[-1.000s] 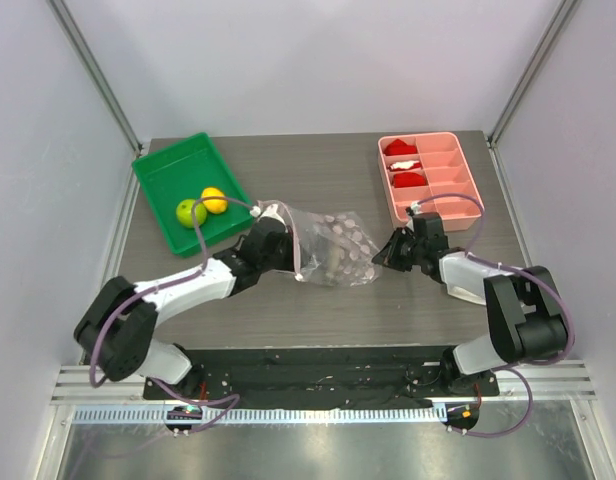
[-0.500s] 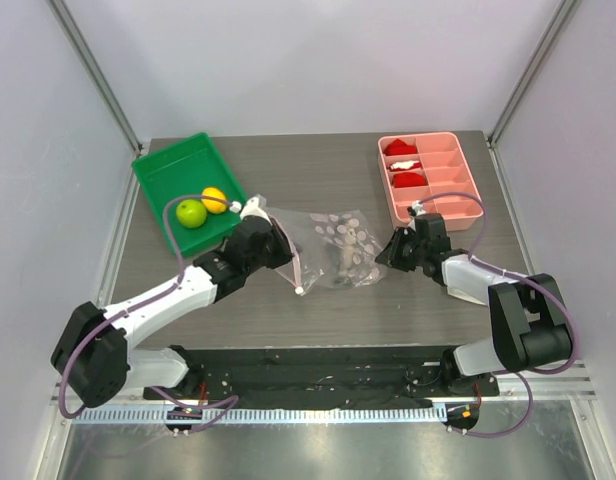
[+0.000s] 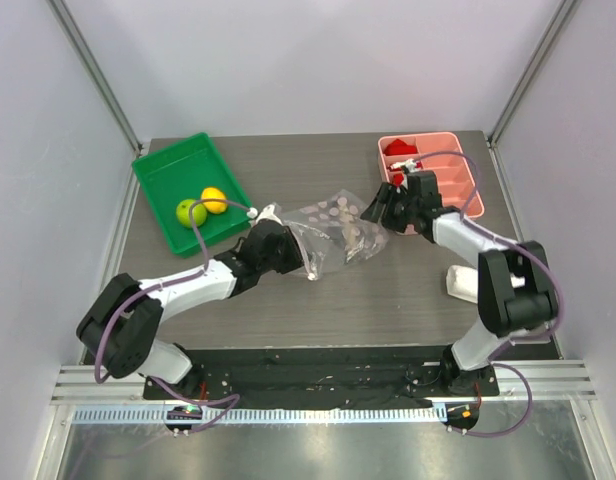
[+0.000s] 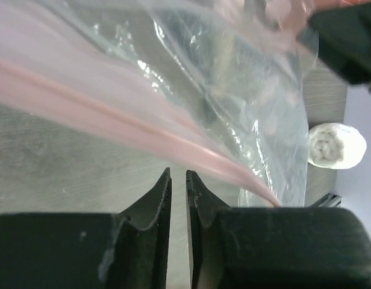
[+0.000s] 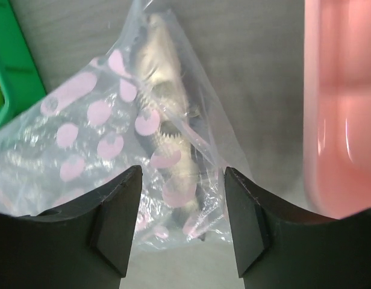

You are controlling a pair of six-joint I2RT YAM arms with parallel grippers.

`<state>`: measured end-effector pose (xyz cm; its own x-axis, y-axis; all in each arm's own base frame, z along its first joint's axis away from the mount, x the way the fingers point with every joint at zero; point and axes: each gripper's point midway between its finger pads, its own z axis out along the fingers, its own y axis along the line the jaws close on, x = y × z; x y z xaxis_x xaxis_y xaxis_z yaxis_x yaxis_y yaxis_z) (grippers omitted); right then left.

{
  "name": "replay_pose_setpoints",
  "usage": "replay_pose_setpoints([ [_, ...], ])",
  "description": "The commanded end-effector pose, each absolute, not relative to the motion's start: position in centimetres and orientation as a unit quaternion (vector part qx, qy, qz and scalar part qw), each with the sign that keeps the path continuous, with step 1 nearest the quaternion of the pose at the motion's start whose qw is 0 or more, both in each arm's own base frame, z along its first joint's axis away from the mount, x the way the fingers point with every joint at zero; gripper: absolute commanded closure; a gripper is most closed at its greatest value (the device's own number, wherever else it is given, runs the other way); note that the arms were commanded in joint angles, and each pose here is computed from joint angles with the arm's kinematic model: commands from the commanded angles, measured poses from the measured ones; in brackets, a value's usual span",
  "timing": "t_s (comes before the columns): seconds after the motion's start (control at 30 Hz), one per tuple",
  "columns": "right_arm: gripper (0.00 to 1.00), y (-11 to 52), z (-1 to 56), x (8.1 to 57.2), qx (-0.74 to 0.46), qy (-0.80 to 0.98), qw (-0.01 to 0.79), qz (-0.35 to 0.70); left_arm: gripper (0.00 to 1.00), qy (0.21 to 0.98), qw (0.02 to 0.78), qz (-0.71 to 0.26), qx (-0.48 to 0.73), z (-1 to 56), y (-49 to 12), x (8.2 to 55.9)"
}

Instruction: Open the zip-top bag and remove the fake food

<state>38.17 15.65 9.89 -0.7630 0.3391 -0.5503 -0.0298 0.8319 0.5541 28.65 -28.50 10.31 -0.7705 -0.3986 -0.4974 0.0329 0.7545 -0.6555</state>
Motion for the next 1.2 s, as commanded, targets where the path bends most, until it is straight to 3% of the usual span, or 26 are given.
replay_pose_setpoints([
  [0.0,0.37,16.6,9.6,42.7,0.086,0.895,0.342,0.274,0.84,0.863,0.347,-0.355,-0.092,11.6,-29.6,30.3],
  [0.13,0.36,15.9,10.5,43.0,0.073,0.903,0.360,0.224,0.82,0.867,0.343,-0.345,-0.103,10.6,-29.3,30.6],
  [0.27,0.25,14.2,13.7,44.1,0.073,0.891,0.416,0.169,0.79,0.866,0.349,-0.341,-0.114,10.5,-29.0,30.9],
  [0.47,0.25,15.2,14.6,48.4,0.070,0.886,0.426,0.167,0.78,0.868,0.350,-0.333,-0.114,10.4,-28.7,31.0],
  [0.6,0.29,18.4,13.2,50.4,0.042,0.889,0.404,0.211,0.77,0.868,0.352,-0.330,-0.121,10.1,-28.5,31.3],
  [0.77,0.41,21.5,9.5,50.2,0.033,0.900,0.351,0.255,0.75,0.865,0.355,-0.332,-0.124,9.8,-28.9,32.3],
  [1.17,0.47,24.2,5.2,43.4,0.045,0.910,0.284,0.300,0.48,0.855,0.350,-0.367,-0.113,9.1,-30.8,34.4],
])
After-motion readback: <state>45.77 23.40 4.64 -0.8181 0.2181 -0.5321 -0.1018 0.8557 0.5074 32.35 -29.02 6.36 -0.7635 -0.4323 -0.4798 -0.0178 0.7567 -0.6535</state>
